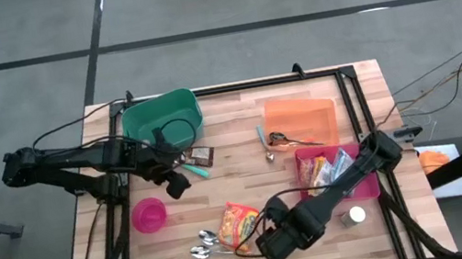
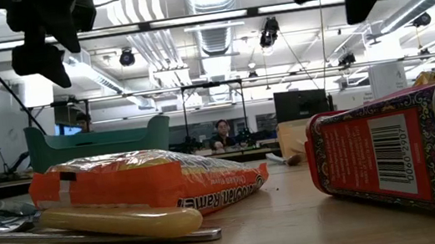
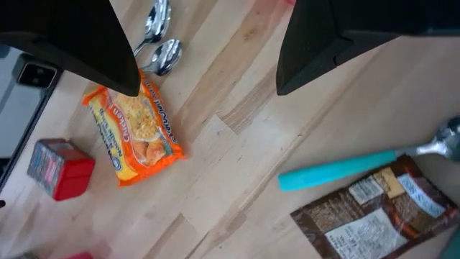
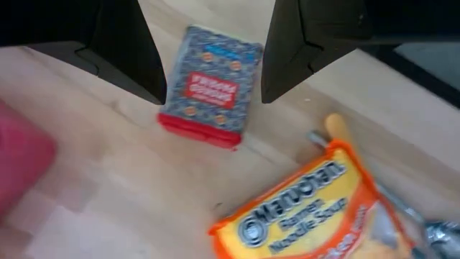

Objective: Pick & Place Food Item
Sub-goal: Put the red paprika seasoning can into the green bin

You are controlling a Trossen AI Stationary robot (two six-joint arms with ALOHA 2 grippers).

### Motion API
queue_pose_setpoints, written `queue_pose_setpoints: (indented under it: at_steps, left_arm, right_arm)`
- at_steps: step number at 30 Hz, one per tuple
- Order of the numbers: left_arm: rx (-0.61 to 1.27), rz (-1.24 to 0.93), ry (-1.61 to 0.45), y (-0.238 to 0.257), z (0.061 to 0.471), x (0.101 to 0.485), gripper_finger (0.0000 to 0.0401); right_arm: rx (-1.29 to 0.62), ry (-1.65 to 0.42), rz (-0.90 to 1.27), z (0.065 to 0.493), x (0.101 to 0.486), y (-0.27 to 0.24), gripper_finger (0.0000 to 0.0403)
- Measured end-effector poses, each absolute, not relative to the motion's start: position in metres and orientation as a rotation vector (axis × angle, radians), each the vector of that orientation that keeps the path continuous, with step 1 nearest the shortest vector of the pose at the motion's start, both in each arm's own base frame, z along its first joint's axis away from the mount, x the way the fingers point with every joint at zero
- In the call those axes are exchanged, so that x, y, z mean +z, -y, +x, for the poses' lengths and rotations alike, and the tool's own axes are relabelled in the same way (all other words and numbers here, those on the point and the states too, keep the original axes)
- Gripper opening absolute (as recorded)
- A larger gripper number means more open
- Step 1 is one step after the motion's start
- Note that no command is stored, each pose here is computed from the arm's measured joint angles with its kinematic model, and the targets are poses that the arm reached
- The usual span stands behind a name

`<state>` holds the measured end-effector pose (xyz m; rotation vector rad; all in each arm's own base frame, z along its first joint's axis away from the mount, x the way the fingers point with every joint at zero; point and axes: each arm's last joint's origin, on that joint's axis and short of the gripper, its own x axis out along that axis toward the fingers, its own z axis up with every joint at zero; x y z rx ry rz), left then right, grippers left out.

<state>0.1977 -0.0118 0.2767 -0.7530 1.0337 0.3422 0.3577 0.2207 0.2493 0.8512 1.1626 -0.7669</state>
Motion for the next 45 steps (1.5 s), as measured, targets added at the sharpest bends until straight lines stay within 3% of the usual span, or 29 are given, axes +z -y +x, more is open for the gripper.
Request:
queue_pose_setpoints:
  at_steps: [12, 22, 25, 33, 45]
  left_arm:
    - [0.285, -0.678, -1.046, 0.012, 0.198, 0.277, 0.0326]
    - [0.268, -0.645, -1.049, 0.012, 0.197, 0.277, 0.0326]
    - [0.267, -0.644, -1.054, 0.012, 0.197, 0.276, 0.0326]
    - [0.259, -0.63, -1.056, 0.012, 0.197, 0.276, 0.0326]
    - [0.264, -0.625, -1.074, 0.012, 0.195, 0.275, 0.0326]
  right_arm:
    - [-0.852, -1.197, 0.899, 0.364, 0.243, -0.229, 0.0235]
    - [-0.902, -1.201, 0.959, 0.36, 0.238, -0.234, 0.0361]
    - [-0.878, -1.248, 1.001, 0.36, 0.238, -0.236, 0.0382]
    - [-0.894, -1.233, 1.062, 0.362, 0.235, -0.24, 0.0388]
    - [-0.95, -1.253, 0.968, 0.374, 0.189, -0.251, 0.0388]
